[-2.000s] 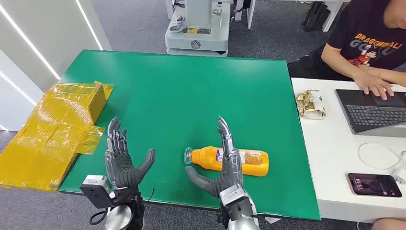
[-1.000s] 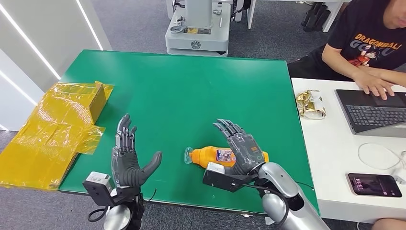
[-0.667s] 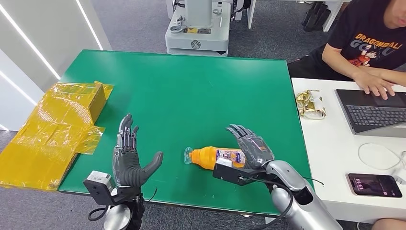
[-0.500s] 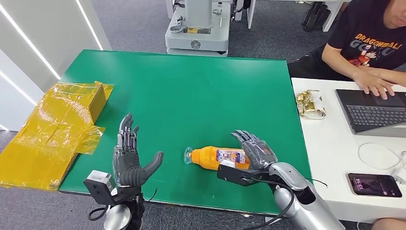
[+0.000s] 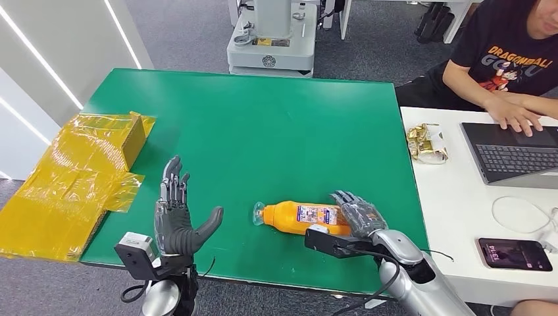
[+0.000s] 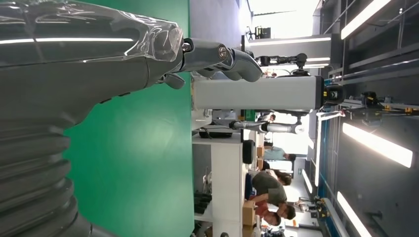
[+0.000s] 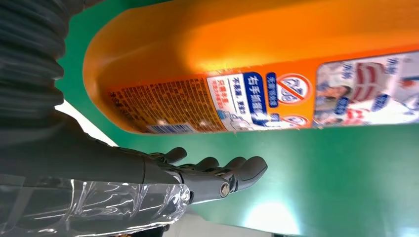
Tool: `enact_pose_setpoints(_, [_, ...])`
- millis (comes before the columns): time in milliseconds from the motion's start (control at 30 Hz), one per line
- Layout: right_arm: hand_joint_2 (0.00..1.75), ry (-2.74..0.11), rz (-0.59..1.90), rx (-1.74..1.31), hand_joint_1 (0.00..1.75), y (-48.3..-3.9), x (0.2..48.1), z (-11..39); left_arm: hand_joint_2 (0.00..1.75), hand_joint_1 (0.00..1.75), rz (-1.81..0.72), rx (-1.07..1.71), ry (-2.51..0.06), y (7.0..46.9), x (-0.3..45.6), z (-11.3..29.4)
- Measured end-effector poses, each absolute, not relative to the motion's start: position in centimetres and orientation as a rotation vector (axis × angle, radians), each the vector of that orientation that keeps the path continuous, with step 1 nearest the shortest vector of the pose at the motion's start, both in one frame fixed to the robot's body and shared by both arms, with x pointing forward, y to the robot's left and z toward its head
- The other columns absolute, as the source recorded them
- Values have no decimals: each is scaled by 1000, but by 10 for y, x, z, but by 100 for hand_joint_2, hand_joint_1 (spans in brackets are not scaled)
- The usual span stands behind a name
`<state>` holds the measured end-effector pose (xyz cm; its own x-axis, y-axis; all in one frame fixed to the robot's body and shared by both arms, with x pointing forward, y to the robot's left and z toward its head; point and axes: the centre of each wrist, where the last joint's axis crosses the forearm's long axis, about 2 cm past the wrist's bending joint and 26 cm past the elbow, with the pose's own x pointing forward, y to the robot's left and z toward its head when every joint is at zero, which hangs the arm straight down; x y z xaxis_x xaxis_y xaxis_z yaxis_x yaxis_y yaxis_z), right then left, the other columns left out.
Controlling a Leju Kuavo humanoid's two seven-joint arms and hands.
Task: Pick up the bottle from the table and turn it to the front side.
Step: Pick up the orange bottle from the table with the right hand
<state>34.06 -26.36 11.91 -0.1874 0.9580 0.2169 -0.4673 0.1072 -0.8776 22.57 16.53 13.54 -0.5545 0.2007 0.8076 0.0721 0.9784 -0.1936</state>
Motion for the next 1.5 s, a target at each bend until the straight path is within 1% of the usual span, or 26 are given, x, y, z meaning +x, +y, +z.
enact_pose_setpoints(133, [175,-1058,1437,-597,0,-267,344,113,175,0,174,-184,-2157,166,225,136])
enact_pose_setpoints(167, [175,-1053,1438,-591,17,-267,345,112,175,0,175,-182,-2157,166,225,136])
enact_pose_setpoints(267, [175,-1046,1437,-579,113,-268,348,109,175,0,176,-179,-2157,166,225,136])
enact_pose_setpoints(300, [175,-1046,1434,-577,132,-269,349,109,175,0,177,-179,-2157,166,225,136])
enact_pose_setpoints(400, [175,-1046,1425,-573,147,-268,350,107,175,0,180,-175,-2158,166,226,136])
enact_pose_setpoints(600, [175,-1041,1402,-587,164,-269,345,101,175,0,187,-180,-2165,166,230,139])
enact_pose_setpoints(833, [175,-1045,1377,-624,174,-265,326,94,175,0,185,-196,-2162,165,234,141])
enact_pose_setpoints(933, [175,-1101,1359,-634,175,-260,316,91,175,0,181,-201,-2161,165,234,140])
enact_pose_setpoints(1200, [175,-1376,1294,-623,175,-239,296,95,175,0,178,-214,-2165,164,238,138])
enact_pose_setpoints(1500, [175,-1699,994,-679,175,-214,287,115,175,0,180,-228,-2164,160,243,138])
